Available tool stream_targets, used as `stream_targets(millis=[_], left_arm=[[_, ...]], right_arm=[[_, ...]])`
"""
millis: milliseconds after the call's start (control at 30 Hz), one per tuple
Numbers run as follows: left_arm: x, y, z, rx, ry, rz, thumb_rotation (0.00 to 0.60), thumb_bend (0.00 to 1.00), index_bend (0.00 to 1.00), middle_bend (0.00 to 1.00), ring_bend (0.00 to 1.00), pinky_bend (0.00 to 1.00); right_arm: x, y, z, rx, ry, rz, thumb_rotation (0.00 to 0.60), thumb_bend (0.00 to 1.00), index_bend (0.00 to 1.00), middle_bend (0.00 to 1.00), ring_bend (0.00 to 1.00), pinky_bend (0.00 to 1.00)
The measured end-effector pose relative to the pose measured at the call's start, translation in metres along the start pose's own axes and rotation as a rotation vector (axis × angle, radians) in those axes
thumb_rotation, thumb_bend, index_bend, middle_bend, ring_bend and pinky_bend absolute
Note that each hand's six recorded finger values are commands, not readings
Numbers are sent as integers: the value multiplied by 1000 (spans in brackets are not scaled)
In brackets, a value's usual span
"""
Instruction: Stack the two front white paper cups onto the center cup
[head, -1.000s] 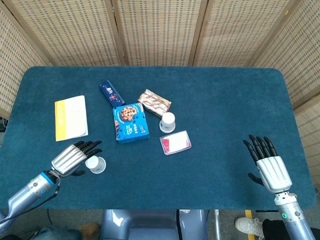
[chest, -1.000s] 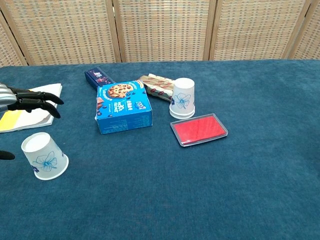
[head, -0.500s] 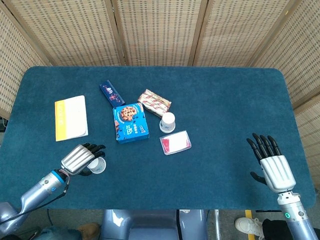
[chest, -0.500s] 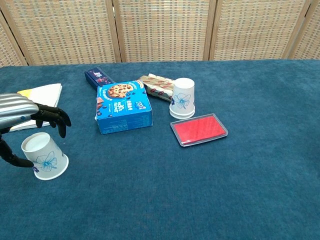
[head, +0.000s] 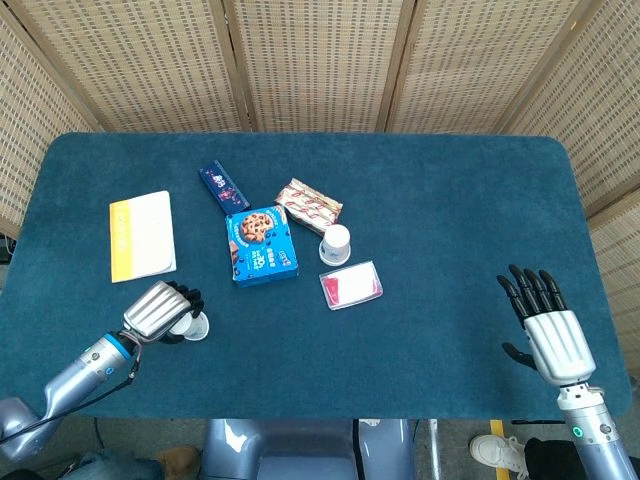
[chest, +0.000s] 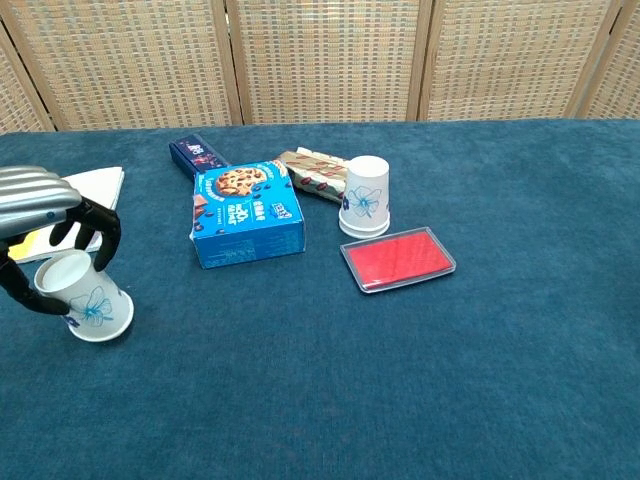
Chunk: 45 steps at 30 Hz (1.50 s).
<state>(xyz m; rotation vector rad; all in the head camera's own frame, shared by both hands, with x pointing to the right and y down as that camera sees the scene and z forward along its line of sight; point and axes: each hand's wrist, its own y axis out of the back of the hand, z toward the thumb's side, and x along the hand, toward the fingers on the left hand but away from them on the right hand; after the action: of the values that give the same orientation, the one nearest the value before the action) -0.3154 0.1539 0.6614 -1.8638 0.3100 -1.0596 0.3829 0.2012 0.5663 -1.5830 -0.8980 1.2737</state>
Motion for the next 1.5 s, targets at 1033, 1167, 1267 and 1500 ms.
stream_targets(millis=[1033, 1167, 1267, 1500], left_arm=[[226, 195, 101, 32, -32, 173, 600, 151, 599, 458, 486, 535], [241, 188, 109, 55, -20, 140, 600, 151, 599, 458, 486, 534], [248, 182, 116, 61, -16, 115, 600, 150, 599, 458, 486, 533], [261, 175, 123, 80, -3, 96, 600, 150, 599, 457, 486, 533]], right_arm=[[-14, 6, -33, -58, -106, 4, 600, 0, 0, 0, 0, 0], [-16, 7, -38, -69, -121, 2, 600, 0, 0, 0, 0, 0], [-16, 7, -40, -70, -127, 2, 600, 0, 0, 0, 0, 0], [-15, 8, -43, -75, -135, -4, 600, 0, 0, 0, 0, 0]])
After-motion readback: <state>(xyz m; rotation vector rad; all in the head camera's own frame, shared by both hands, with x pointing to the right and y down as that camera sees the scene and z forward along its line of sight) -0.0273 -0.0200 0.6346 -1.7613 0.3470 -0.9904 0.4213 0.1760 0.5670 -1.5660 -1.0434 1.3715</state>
